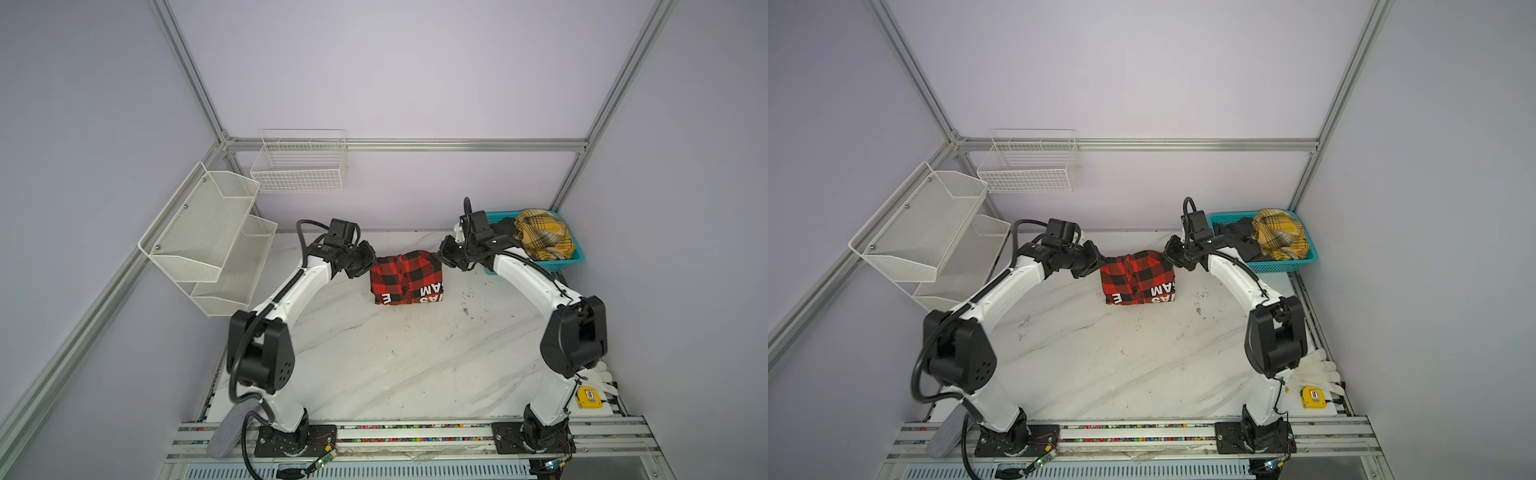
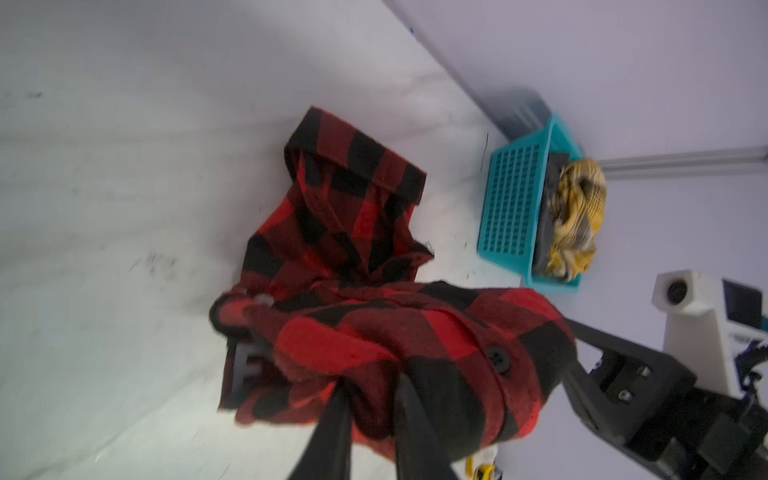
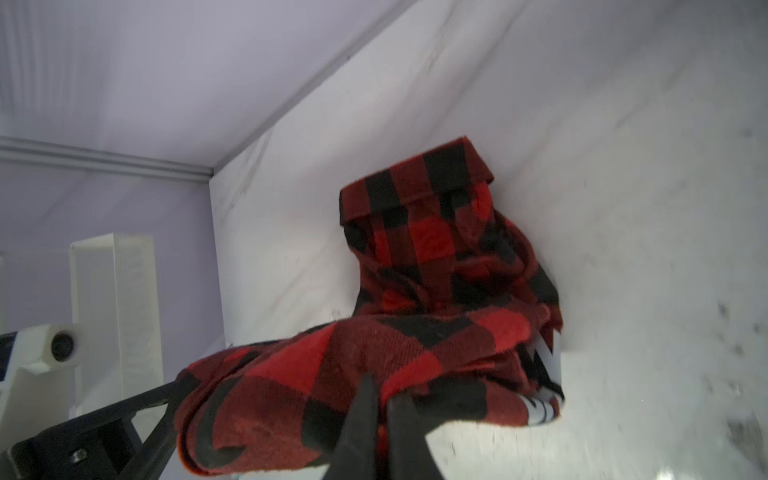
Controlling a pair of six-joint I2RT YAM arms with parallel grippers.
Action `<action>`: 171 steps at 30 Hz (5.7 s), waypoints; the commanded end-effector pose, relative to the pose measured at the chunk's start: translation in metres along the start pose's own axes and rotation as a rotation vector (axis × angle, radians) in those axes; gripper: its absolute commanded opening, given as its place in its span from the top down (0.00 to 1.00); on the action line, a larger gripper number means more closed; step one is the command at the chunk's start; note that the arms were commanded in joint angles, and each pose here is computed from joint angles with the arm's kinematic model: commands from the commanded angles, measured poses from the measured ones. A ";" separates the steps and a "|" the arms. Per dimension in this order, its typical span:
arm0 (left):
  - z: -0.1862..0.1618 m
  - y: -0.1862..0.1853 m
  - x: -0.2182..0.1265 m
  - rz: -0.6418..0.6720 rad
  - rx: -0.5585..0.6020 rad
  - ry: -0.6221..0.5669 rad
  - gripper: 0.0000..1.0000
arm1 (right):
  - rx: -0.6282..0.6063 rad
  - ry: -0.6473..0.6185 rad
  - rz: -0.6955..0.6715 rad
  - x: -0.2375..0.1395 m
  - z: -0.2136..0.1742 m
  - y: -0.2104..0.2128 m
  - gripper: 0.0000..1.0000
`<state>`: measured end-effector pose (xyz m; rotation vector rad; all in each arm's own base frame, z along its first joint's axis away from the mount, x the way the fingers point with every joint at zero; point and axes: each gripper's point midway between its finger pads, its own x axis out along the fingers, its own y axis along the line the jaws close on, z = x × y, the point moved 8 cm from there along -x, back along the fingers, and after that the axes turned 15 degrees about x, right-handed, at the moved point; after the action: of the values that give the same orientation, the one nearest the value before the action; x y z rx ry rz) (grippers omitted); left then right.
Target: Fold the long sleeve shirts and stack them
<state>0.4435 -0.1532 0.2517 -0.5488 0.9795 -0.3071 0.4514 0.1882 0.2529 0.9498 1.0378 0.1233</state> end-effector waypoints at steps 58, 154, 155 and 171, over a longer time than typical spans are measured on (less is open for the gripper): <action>-0.161 0.046 -0.028 -0.007 0.046 0.216 0.39 | -0.227 0.146 -0.228 -0.024 -0.130 -0.102 0.75; -0.173 0.051 -0.065 -0.109 0.012 0.242 0.65 | -0.329 0.229 -0.228 -0.009 -0.213 -0.077 0.79; -0.171 0.046 -0.063 -0.113 0.020 0.240 0.66 | -0.334 0.227 -0.224 -0.006 -0.214 -0.074 0.80; -0.149 0.043 0.035 -0.057 0.041 0.342 0.74 | -0.305 0.281 -0.253 0.036 -0.230 -0.097 0.85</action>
<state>0.3148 -0.1685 0.1240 -0.5117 1.3581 -0.4376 0.2676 0.2889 0.1316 0.5196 1.3199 0.2247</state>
